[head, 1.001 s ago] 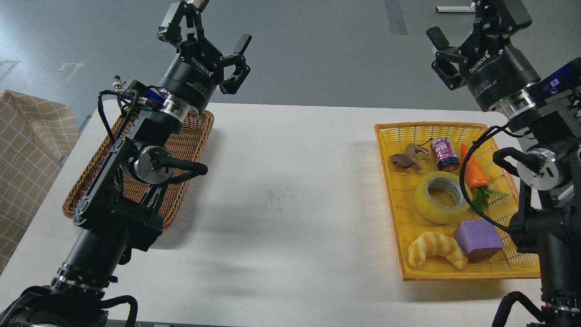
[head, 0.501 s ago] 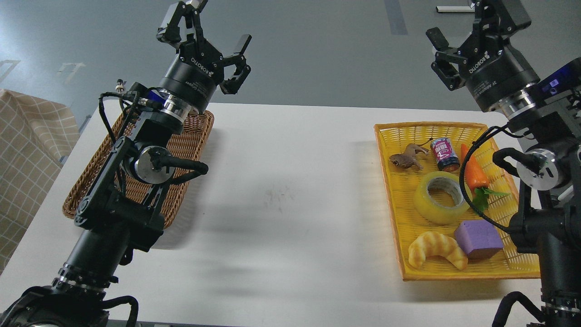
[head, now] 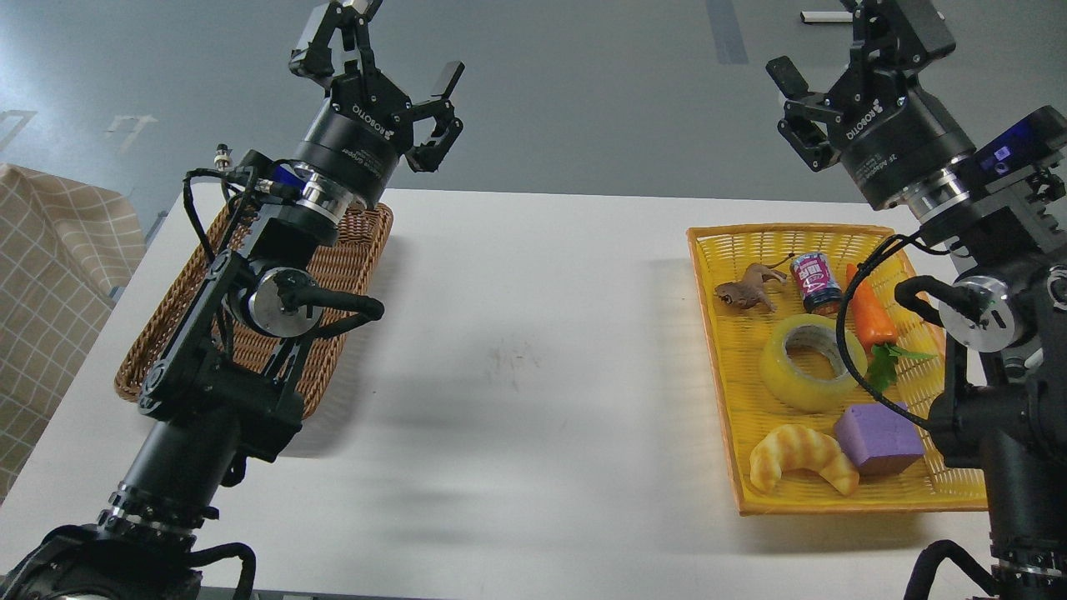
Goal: Place and transfer tape with both arms
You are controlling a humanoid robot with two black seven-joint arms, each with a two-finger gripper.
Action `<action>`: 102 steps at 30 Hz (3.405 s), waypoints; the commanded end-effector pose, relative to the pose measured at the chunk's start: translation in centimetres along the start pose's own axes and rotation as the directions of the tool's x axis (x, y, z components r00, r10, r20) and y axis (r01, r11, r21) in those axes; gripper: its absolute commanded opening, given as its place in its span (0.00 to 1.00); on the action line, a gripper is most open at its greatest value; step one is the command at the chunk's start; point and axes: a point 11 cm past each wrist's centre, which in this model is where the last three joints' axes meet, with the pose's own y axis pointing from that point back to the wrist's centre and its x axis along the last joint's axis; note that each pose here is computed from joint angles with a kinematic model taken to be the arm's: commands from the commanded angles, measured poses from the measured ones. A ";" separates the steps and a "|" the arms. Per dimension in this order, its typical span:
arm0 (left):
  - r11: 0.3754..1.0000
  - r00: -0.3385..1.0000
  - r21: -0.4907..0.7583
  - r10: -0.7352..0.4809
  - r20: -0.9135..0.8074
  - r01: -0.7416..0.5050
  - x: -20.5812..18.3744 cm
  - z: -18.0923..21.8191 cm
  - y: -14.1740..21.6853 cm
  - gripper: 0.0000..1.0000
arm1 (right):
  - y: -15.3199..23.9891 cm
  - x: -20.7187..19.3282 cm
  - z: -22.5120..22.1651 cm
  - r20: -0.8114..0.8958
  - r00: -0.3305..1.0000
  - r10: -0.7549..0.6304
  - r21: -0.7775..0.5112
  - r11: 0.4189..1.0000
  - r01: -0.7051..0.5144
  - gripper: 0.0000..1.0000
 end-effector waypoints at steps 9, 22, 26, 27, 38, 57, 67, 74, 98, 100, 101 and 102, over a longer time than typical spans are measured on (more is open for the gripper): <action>1.000 1.000 0.004 -0.001 0.000 0.001 0.1 -0.1 0.1 0.98 | 2.8 2.8 0.9 -0.479 0.874 -0.082 -0.225 0.974 -0.032 1.00; 1.000 1.000 0.011 0.004 0.016 -0.005 0.4 0.2 0.2 0.98 | 11.8 12.0 2.0 -0.730 0.646 -0.221 -0.498 0.820 -0.283 1.00; 1.000 1.000 0.015 0.009 0.016 -0.009 0.5 0.1 0.2 0.98 | 12.7 12.3 2.1 -0.697 0.691 -0.190 -0.496 0.823 -0.275 1.00; 1.000 1.000 0.017 0.012 0.015 -0.012 0.5 0.0 0.3 0.98 | 12.8 12.3 1.8 -0.679 0.714 -0.171 -0.488 0.832 -0.265 1.00; 1.000 1.000 0.022 0.015 0.007 -0.015 0.3 -0.4 0.4 0.98 | 15.4 14.3 1.3 -0.717 0.654 -0.240 -0.550 0.771 -0.320 1.00; 0.999 0.999 0.031 0.045 -0.001 -0.045 0.7 -0.9 0.9 0.98 | 16.0 8.3 11.4 -0.655 0.294 -0.696 -0.755 0.587 -0.292 0.93; 0.997 0.998 0.040 0.070 -0.002 -0.070 1.3 -1.3 1.4 0.98 | 16.5 7.6 12.9 -0.634 0.310 -0.709 -0.773 0.568 -0.281 0.69; 0.996 0.997 0.052 0.073 0.001 -0.072 1.4 -1.6 1.7 0.98 | 17.3 6.7 14.6 -0.600 0.335 -0.726 -0.800 0.541 -0.260 0.71; 0.995 0.997 0.058 0.082 0.011 -0.082 1.8 -1.6 2.1 0.98 | 18.1 6.0 16.9 -0.559 0.362 -0.746 -0.829 0.493 -0.263 0.72; 0.996 0.997 0.058 0.074 0.011 -0.075 1.8 -1.6 2.1 0.98 | 18.1 6.0 16.9 -0.559 0.362 -0.746 -0.829 0.495 -0.261 0.71; 0.996 0.997 0.058 0.073 0.011 -0.073 1.8 -1.6 2.1 0.98 | 18.0 5.9 16.9 -0.561 0.362 -0.745 -0.828 0.497 -0.260 0.71; 0.996 0.997 0.058 0.071 0.011 -0.072 1.7 -1.6 2.1 0.98 | 18.0 5.9 16.9 -0.560 0.364 -0.744 -0.828 0.497 -0.259 0.70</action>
